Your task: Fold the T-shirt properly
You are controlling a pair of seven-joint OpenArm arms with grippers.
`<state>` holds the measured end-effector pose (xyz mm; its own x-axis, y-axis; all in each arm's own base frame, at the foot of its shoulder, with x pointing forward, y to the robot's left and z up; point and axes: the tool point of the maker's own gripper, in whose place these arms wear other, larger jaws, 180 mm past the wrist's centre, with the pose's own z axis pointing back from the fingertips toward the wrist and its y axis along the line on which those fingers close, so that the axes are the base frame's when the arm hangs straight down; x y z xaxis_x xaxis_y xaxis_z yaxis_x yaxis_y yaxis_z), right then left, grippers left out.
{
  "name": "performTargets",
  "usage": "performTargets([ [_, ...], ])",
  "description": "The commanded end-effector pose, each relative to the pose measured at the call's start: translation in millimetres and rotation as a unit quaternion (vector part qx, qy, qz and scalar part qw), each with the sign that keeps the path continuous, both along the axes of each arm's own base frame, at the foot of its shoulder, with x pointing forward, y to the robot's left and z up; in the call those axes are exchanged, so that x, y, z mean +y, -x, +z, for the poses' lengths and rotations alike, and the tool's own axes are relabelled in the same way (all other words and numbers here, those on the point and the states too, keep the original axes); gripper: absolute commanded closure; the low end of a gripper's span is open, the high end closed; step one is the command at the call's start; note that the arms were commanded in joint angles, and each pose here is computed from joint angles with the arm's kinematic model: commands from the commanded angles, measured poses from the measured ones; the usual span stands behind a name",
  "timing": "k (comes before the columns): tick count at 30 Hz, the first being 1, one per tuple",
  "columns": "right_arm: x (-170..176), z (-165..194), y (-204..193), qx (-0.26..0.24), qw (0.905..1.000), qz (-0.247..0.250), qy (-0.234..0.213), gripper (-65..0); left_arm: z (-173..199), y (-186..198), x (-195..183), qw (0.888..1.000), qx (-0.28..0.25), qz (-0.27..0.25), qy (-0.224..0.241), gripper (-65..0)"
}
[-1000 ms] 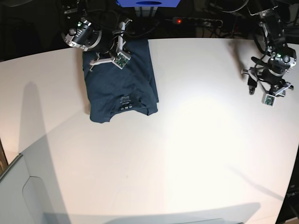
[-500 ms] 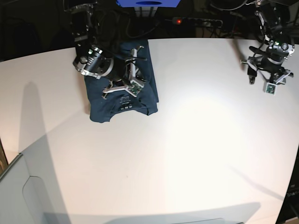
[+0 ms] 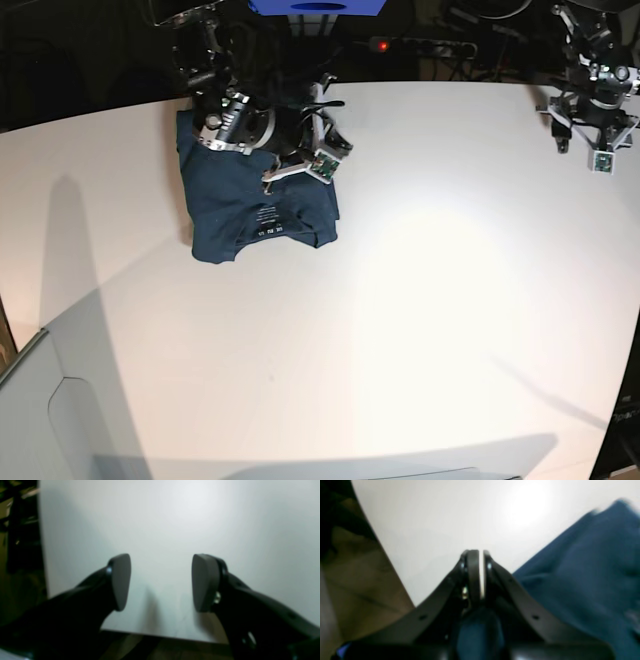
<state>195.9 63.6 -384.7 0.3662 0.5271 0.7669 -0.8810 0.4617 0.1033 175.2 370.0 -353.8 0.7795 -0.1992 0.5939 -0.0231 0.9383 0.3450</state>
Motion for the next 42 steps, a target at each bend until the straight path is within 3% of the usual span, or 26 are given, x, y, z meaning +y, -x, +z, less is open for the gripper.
performTargets([
  [1, 2, 19, -5, -0.027, 0.9995, 0.001, -0.019, -0.1, 12, -6, 5, 1.000, -0.018, -0.004, -0.011, -37.1],
  [4, -22, 34, -11, -0.060, 0.9980, -0.017, -0.002, -0.1, 11, 2, 8, 1.000, -0.011, -0.001, -0.014, -37.1],
  [9, -94, 48, -30, -0.095, 0.9892, -0.102, 0.045, -0.1, 5, 15, 6, 1.000, 0.006, -0.002, -0.010, -37.1],
  [14, -161, 37, -26, -0.078, 0.9747, -0.188, 0.092, -0.1, -2, 29, -7, 0.999, -0.001, -0.003, 0.048, -37.1],
  [27, -201, -17, -11, 0.007, 0.9636, -0.244, 0.108, -0.1, -13, 64, -24, 0.994, 0.013, 0.005, 0.112, -37.1],
  [30, -207, -5, -11, -0.010, 0.9614, -0.251, 0.113, -0.1, -15, 75, -28, 0.992, 0.020, 0.008, 0.126, -37.1],
  [36, -219, 42, -11, -0.064, 0.9450, -0.308, 0.090, -0.1, -23, 89, -37, 0.988, 0.027, 0.023, 0.150, -37.0],
  [39, -230, 40, -7, -0.056, 0.9399, -0.322, 0.099, -0.1, -31, 104, -44, 0.986, 0.040, 0.035, 0.161, -31.1],
  [42, -231, 20, 11, -0.019, 0.9407, -0.324, 0.099, -0.1, -40, 115, -48, 0.982, 0.050, 0.049, 0.173, -16.6],
])
